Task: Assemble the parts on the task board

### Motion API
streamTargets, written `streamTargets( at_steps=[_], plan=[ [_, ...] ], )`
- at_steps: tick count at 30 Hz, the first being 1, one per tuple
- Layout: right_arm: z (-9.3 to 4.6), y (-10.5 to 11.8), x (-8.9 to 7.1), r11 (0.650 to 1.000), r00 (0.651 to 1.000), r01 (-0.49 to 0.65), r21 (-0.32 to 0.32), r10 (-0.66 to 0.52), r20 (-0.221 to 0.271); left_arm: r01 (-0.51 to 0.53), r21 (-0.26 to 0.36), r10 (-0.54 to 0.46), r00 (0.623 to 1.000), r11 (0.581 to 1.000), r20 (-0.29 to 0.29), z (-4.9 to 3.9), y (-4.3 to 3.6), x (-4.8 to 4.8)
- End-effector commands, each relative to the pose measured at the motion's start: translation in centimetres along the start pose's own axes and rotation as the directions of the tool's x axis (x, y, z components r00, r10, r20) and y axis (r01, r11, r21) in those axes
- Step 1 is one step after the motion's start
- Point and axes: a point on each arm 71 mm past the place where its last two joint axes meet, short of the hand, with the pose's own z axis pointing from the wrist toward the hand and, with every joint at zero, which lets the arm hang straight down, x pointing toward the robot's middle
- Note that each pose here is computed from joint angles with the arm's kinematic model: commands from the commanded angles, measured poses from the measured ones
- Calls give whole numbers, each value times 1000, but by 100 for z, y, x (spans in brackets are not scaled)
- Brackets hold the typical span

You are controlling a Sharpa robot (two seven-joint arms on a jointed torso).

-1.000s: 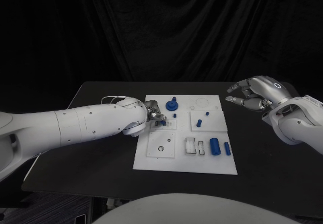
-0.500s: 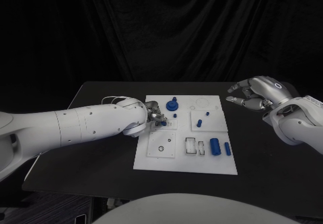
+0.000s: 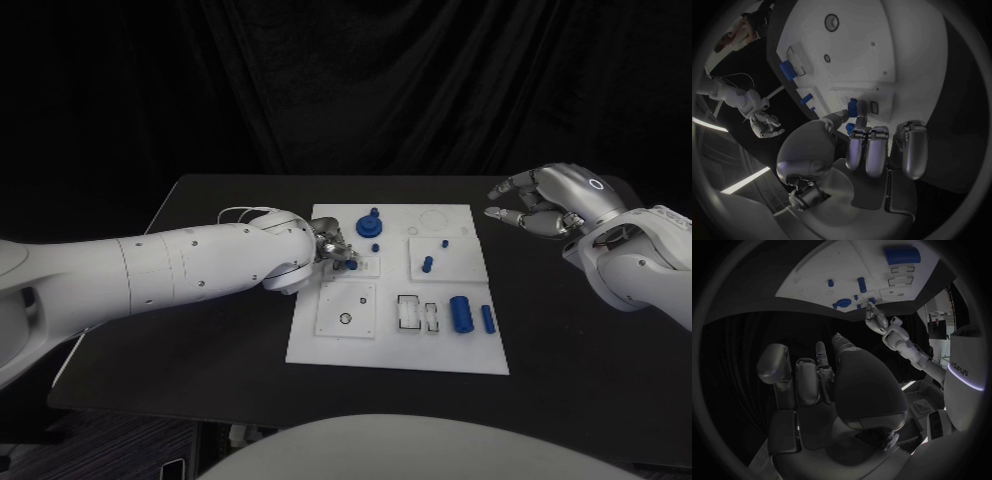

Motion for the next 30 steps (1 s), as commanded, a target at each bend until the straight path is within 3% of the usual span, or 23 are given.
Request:
streamTargets(
  at_steps=[1,30],
  plan=[
    [-6,-11,12,1000,1000,1,17,-1,-6,0,9,0,1000,1000,-17,9,-4,25],
    [-10,-20,20,1000,1000,1,26,0,-16,-21,-5,20,998,1000,-67,21,49,78]
  ],
)
